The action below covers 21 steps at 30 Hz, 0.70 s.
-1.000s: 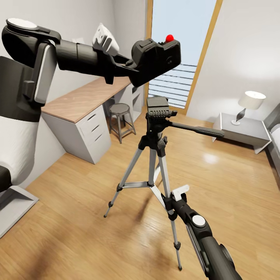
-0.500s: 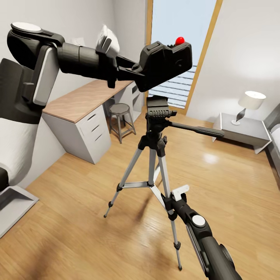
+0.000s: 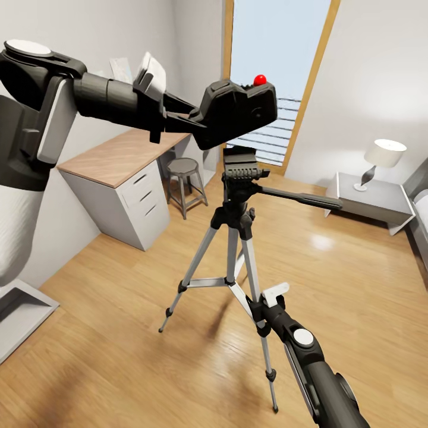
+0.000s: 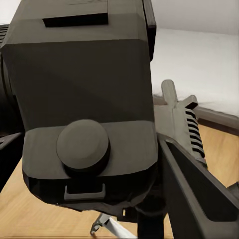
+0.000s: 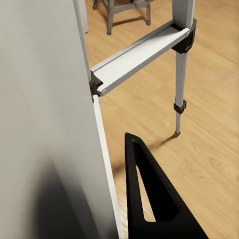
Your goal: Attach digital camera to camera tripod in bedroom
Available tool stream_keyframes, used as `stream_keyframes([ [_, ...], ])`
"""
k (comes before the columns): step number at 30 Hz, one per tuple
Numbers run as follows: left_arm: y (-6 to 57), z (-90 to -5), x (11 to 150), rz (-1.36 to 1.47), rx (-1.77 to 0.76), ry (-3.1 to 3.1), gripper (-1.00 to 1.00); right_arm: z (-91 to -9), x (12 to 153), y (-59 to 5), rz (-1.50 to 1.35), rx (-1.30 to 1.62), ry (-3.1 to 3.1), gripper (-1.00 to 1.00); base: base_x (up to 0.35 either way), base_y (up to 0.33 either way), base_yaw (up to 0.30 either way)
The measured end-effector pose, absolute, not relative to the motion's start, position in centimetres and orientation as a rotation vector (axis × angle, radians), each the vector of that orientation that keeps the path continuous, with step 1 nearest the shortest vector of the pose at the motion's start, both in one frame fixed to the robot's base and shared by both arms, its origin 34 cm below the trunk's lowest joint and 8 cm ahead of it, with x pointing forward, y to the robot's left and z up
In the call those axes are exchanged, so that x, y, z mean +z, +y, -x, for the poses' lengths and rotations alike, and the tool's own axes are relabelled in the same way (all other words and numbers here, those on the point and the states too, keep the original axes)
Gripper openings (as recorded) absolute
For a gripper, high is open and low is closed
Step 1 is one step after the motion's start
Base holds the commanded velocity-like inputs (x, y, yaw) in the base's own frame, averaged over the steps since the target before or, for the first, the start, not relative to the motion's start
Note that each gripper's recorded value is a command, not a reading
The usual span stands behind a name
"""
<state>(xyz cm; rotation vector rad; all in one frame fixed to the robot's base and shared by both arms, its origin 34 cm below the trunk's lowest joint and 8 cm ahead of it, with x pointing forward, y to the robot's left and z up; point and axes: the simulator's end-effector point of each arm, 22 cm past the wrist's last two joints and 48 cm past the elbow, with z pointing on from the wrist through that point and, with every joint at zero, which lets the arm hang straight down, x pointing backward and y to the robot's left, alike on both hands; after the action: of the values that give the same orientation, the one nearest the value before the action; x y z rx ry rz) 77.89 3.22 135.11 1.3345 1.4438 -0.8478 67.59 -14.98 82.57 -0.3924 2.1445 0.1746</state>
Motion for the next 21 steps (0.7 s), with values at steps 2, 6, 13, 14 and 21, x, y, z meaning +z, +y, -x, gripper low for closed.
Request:
stream_keyframes([
  [2,3.2,-77.9,134.7,-1.344,-0.844,1.454,-1.00,-67.6,82.6,-15.0,0.392,0.175,2.144,-1.00,0.000,0.000,0.000],
  [6,3.3,-77.8,134.3,-1.352,-0.842,1.463,-1.00,-67.6,82.6,-15.0,0.392,0.175,2.144,-1.00,0.000,0.000,0.000],
  [13,3.2,-77.1,134.5,-1.354,-0.888,1.449,-1.00,-67.6,82.6,-15.0,0.394,0.174,2.144,-1.00,0.000,0.000,0.000],
  [14,3.2,-77.0,134.6,-1.354,-0.893,1.447,-1.00,-67.6,82.6,-15.0,0.393,0.175,2.144,-1.00,0.000,0.000,0.000],
  [21,3.1,-76.7,134.9,-1.353,-0.916,1.436,-1.00,-67.6,82.6,-14.9,0.395,0.174,2.144,-1.00,0.000,0.000,0.000],
])
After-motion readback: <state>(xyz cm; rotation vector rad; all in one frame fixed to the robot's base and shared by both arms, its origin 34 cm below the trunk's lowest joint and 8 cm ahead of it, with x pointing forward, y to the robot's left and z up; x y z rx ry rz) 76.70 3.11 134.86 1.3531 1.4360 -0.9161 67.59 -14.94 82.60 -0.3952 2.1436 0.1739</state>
